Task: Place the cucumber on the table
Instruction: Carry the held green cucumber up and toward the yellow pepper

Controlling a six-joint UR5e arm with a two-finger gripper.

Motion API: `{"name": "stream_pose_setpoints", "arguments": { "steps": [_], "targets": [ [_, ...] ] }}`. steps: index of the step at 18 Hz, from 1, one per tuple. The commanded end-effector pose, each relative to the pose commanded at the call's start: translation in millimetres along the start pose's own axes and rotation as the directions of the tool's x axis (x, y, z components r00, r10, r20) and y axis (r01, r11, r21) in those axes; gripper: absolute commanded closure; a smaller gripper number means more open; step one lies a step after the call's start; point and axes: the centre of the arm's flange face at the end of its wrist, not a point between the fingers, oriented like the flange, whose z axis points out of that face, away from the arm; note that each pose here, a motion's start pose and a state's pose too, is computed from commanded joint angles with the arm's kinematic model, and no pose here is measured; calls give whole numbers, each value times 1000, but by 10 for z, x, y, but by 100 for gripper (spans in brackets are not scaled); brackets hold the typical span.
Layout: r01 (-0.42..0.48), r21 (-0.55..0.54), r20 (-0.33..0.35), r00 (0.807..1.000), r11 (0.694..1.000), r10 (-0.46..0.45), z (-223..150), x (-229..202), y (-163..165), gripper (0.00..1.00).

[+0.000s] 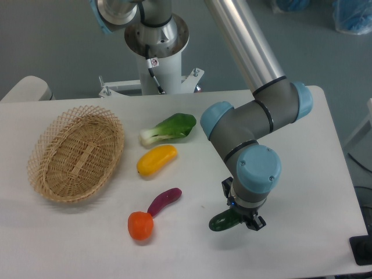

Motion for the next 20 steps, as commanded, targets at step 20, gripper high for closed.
{"name": "stream_pose_setpoints", "arguments": {
  "steps": [20],
  "targets": [
    [-31, -6, -138, 990, 999, 30, 144, 631, 544, 88]
  ]
}}
